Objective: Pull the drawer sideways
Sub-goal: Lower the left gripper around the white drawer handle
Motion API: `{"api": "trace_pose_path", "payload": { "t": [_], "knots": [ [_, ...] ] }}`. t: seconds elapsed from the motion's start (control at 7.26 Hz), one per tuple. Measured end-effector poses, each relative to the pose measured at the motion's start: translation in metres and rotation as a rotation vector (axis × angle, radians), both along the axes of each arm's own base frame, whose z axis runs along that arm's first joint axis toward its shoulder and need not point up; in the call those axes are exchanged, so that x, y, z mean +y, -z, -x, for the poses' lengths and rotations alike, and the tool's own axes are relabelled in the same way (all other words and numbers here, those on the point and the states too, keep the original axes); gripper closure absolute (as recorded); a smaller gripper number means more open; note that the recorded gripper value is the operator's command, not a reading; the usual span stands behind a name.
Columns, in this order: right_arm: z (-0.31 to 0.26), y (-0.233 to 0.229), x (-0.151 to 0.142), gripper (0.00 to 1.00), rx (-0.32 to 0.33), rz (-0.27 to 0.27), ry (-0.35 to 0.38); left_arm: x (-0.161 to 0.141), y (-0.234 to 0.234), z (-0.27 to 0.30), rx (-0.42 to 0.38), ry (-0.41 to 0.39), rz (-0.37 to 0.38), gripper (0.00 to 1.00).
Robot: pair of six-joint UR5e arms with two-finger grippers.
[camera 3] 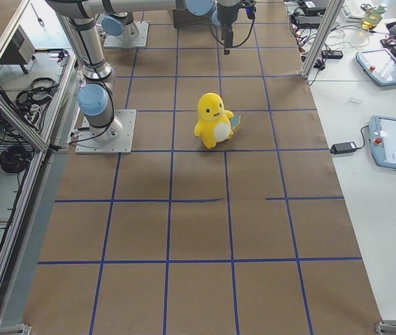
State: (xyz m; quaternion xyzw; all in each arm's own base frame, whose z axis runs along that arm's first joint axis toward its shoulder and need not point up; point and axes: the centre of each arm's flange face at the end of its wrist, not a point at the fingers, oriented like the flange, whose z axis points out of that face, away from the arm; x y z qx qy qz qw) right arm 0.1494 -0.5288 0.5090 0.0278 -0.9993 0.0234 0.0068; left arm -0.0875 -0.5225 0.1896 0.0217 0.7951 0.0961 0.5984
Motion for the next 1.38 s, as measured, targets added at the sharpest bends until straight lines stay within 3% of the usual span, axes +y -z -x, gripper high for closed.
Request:
{"api": "trace_pose_path", "payload": {
  "t": [0.69, 1.38],
  "knots": [
    [0.000, 0.000, 0.000, 0.00, 0.000, 0.000, 0.001, 0.010, -0.002, -0.024, -0.019, -0.028, -0.027, 0.01],
    [0.000, 0.000, 0.000, 0.00, 0.000, 0.000, 0.000, 0.011, -0.005, -0.020, -0.016, -0.023, -0.020, 0.14]
  ]
}}
